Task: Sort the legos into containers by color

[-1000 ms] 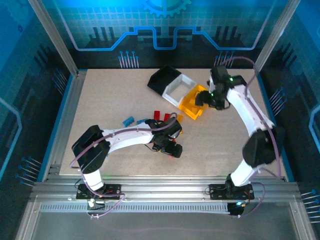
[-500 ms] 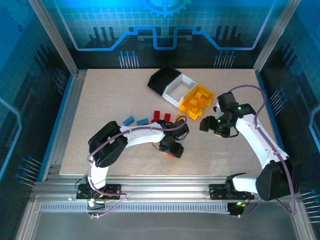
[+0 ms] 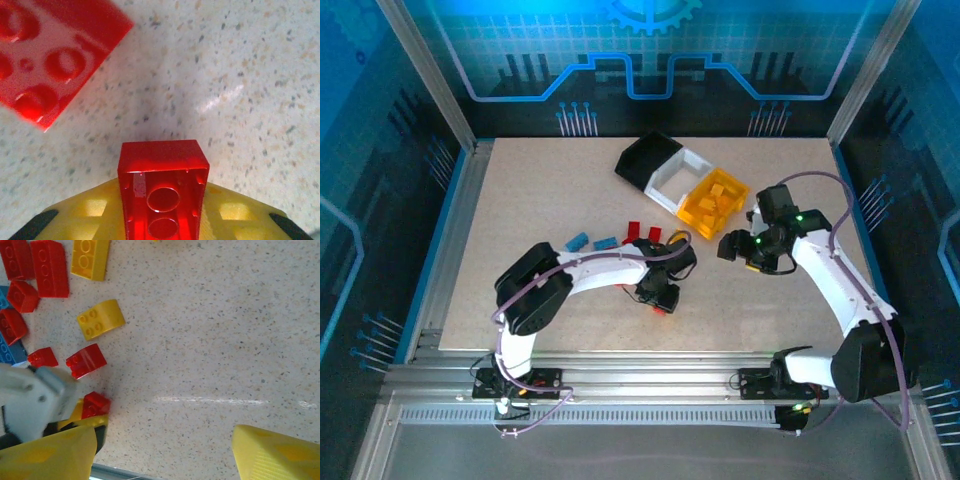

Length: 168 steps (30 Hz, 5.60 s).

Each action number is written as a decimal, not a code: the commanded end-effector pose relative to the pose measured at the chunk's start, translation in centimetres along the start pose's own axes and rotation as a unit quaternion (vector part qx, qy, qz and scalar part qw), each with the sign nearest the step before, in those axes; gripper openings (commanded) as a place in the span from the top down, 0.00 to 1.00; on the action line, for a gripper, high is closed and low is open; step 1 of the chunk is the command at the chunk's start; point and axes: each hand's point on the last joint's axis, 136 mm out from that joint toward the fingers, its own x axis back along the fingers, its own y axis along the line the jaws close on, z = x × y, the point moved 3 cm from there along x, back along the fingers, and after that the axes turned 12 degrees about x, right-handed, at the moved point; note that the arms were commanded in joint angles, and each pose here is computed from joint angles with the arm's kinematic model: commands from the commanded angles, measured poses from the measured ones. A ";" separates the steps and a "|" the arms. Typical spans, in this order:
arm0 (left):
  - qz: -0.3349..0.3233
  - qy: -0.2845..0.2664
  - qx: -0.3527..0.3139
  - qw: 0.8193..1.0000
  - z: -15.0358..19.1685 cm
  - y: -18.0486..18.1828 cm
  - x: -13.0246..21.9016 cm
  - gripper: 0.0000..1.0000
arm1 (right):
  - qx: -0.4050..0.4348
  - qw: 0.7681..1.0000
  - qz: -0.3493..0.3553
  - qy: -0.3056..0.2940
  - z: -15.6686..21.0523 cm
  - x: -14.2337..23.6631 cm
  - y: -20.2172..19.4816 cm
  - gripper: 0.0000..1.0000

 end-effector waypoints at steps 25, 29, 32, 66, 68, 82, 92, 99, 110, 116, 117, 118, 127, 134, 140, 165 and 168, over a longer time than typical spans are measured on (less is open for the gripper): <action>0.268 -0.142 0.260 0.917 -30.2 3.4 10.2 0.66 | -0.050 0.997 -0.047 0.029 3.4 -2.1 -0.5 0.27; 0.288 -0.153 0.280 0.903 -32.7 3.1 8.7 0.66 | -0.050 0.997 -0.054 0.026 2.9 -1.7 0.0 0.27; 0.297 -0.157 0.291 0.896 -33.5 2.9 7.4 0.65 | -0.047 0.997 -0.056 0.024 3.2 -1.5 0.0 0.27; 0.253 -0.115 0.216 0.936 -25.1 -4.6 6.7 0.30 | -0.007 0.999 -0.046 0.022 3.5 -0.1 -0.2 0.21; 0.256 -0.126 0.208 0.936 -24.9 -4.5 8.4 0.29 | -0.009 0.999 -0.039 0.024 3.5 0.0 -0.3 0.21; 0.130 -0.162 0.249 0.946 -8.6 9.9 13.3 0.22 | 0.125 0.983 0.042 0.127 2.6 -6.4 7.5 0.17; 0.111 -0.162 0.329 0.924 3.4 17.6 12.5 0.16 | 0.212 0.959 0.088 0.164 1.5 -12.6 12.8 0.16; 0.120 -0.167 0.347 0.915 5.7 18.5 12.8 0.14 | 0.239 0.949 0.098 0.181 0.6 -15.1 13.4 0.21; 0.126 -0.166 0.341 0.917 5.1 18.4 13.1 0.13 | 0.234 0.943 0.112 0.207 1.1 -18.2 12.5 0.27; 0.125 -0.160 0.339 0.919 4.6 18.4 12.9 0.12 | 0.240 0.938 0.126 0.215 1.4 -19.4 11.7 0.35; 0.126 -0.160 0.340 0.918 4.5 18.4 12.9 0.12 | 0.240 0.938 0.128 0.215 1.4 -19.5 11.6 0.38; 0.126 -0.159 0.341 0.918 4.4 18.4 12.9 0.12 | 0.242 0.937 0.129 0.216 1.4 -19.5 11.5 0.40; 0.131 -0.153 0.344 0.917 3.3 18.4 12.3 0.11 | 0.240 0.947 0.113 0.182 0.6 -16.1 12.8 0.49; 0.126 -0.133 0.327 0.927 2.1 17.9 11.8 0.11 | 0.221 0.963 0.077 0.132 -2.1 -11.4 14.5 0.49; 0.131 -0.125 0.323 0.929 1.1 17.5 11.6 0.10 | 0.191 0.976 0.044 0.096 -6.5 -8.6 14.7 0.50; 0.113 -0.089 0.308 0.941 -1.6 16.8 11.3 0.09 | 0.085 0.996 0.012 -0.001 -22.1 -7.3 7.9 0.52; 0.113 -0.090 0.309 0.940 -1.5 16.9 11.2 0.09 | 0.082 0.997 0.012 0.001 -22.5 -7.8 7.7 0.52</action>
